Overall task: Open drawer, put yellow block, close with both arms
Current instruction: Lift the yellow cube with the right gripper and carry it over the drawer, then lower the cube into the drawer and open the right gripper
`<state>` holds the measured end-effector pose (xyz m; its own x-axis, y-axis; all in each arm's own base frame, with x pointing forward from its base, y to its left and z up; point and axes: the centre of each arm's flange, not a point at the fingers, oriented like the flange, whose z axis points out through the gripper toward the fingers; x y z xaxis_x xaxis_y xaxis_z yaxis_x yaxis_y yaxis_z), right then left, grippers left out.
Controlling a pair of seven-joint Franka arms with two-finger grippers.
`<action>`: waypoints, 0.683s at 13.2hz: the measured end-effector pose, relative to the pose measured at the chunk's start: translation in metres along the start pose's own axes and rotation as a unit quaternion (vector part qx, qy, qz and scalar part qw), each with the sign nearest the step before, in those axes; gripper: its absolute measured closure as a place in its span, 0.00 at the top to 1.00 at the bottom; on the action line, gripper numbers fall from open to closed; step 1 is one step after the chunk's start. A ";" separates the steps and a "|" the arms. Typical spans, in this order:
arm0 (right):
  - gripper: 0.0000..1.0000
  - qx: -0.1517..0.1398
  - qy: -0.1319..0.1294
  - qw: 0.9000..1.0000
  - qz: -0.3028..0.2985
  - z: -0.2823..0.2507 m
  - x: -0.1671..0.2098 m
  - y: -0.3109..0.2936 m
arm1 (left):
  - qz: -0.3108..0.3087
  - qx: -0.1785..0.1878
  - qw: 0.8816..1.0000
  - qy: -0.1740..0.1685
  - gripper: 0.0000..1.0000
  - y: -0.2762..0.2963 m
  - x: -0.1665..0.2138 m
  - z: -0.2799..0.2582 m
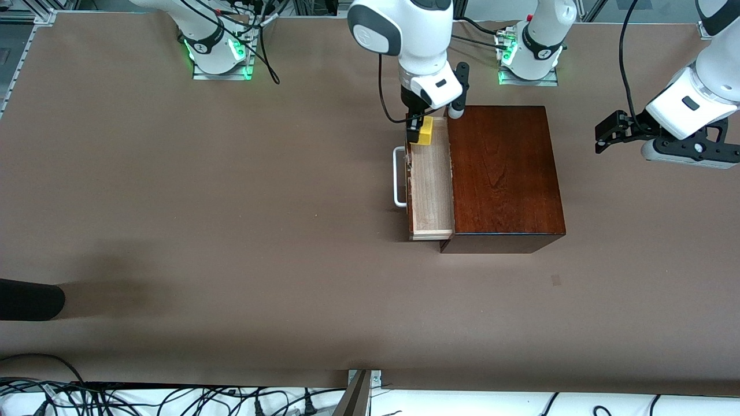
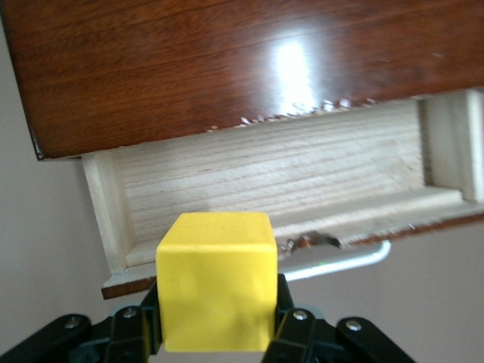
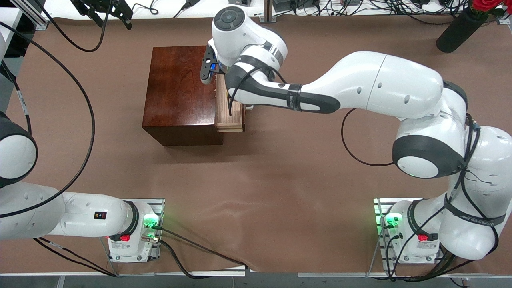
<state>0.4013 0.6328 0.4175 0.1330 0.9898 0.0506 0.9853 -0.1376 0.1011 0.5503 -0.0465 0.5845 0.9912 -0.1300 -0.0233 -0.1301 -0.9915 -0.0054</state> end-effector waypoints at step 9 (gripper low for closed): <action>0.56 -0.016 0.016 0.997 -0.068 0.054 0.012 0.006 | 0.000 0.000 1.000 0.000 1.00 0.000 0.000 0.000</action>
<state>0.4150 0.6456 0.3651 -0.0048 0.9978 0.0669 0.9901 -0.0047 0.1405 0.5503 -0.0466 0.5850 0.9912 -0.1301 -0.0225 -0.1303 -0.9915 -0.0055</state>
